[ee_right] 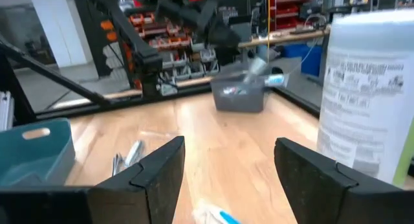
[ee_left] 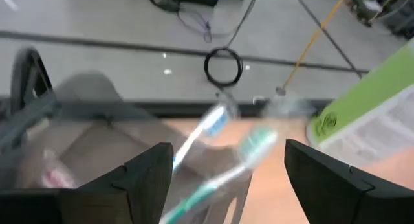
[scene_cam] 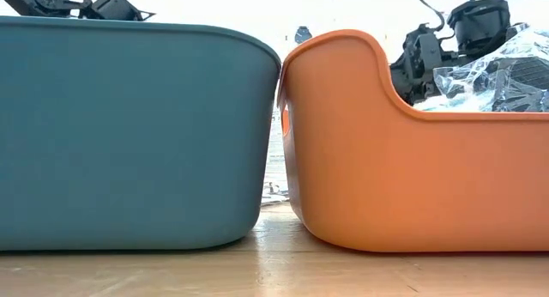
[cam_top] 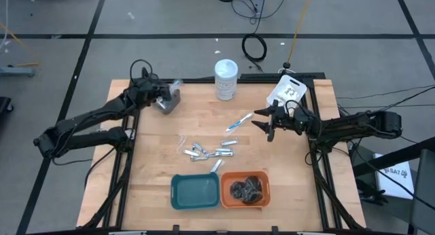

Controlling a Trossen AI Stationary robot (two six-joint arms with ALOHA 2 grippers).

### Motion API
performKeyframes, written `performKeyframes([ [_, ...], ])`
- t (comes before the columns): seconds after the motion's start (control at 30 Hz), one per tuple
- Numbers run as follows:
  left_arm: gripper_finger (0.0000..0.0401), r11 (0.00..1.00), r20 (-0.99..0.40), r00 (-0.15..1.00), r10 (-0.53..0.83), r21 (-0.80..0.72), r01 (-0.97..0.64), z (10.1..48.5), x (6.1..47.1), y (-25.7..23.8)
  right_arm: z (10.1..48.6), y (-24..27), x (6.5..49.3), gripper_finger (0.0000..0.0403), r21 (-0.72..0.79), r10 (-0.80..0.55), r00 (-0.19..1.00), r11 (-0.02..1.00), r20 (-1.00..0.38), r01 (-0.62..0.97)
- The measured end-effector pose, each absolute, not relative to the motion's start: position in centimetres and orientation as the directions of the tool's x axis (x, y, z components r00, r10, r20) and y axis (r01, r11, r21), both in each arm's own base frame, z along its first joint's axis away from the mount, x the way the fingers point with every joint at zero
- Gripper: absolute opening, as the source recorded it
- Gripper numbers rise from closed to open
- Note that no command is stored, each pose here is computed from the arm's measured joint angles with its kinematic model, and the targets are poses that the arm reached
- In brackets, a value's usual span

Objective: Pick & Place Travel size toiletries
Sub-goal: Put the green toothbrush into the black bin, then put the blue toothbrush into the black bin

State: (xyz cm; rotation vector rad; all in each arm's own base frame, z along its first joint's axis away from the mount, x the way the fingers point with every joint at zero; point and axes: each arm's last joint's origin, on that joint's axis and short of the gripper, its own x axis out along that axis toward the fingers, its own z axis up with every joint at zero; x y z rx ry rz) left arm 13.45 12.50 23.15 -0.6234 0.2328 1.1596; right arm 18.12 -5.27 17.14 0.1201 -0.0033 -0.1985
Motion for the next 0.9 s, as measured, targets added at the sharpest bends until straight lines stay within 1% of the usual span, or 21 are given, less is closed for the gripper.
performKeyframes([
  [0.17, 0.0292, 0.251, -0.433, 0.388, 0.813, -0.34, -0.906, 24.7, 13.6, 12.8, 16.6, -5.5, 18.9, 0.0225, 0.127, -0.2, 0.978, 0.97, -0.064, 0.207],
  [0.27, 0.0292, 0.273, -0.41, 0.414, 0.813, -0.36, -0.892, 25.4, 13.8, 12.8, 16.2, -5.9, 20.0, 0.0224, 0.13, -0.195, 0.969, 0.968, -0.155, 0.215],
  [0.37, 0.0292, 0.314, -0.388, 0.47, 0.793, -0.4, -0.861, 25.7, 14.3, 12.4, 15.6, -6.3, 21.5, 0.0224, 0.076, -0.191, 0.94, 0.972, -0.284, 0.22],
  [0.5, 0.0292, 0.384, -0.36, 0.548, 0.755, -0.436, -0.814, 26.1, 15.2, 11.6, 14.8, -7.7, 23.9, 0.0224, -0.023, -0.231, 0.875, 0.969, -0.425, 0.245],
  [0.67, 0.0292, 0.455, -0.353, 0.616, 0.704, -0.442, -0.773, 26.1, 16.2, 10.2, 13.0, -9.8, 26.6, 0.0224, -0.132, -0.234, 0.776, 0.972, -0.586, 0.194],
  [0.77, 0.0292, 0.498, -0.355, 0.654, 0.668, -0.439, -0.748, 26.1, 16.8, 9.3, 11.8, -10.9, 27.3, 0.0223, -0.156, -0.228, 0.7, 0.974, -0.677, 0.167],
  [0.9, 0.0292, 0.537, -0.362, 0.683, 0.634, -0.43, -0.726, 26.0, 17.3, 8.5, 11.1, -11.9, 27.2, 0.022, -0.144, -0.217, 0.63, 0.976, -0.746, 0.165],
])
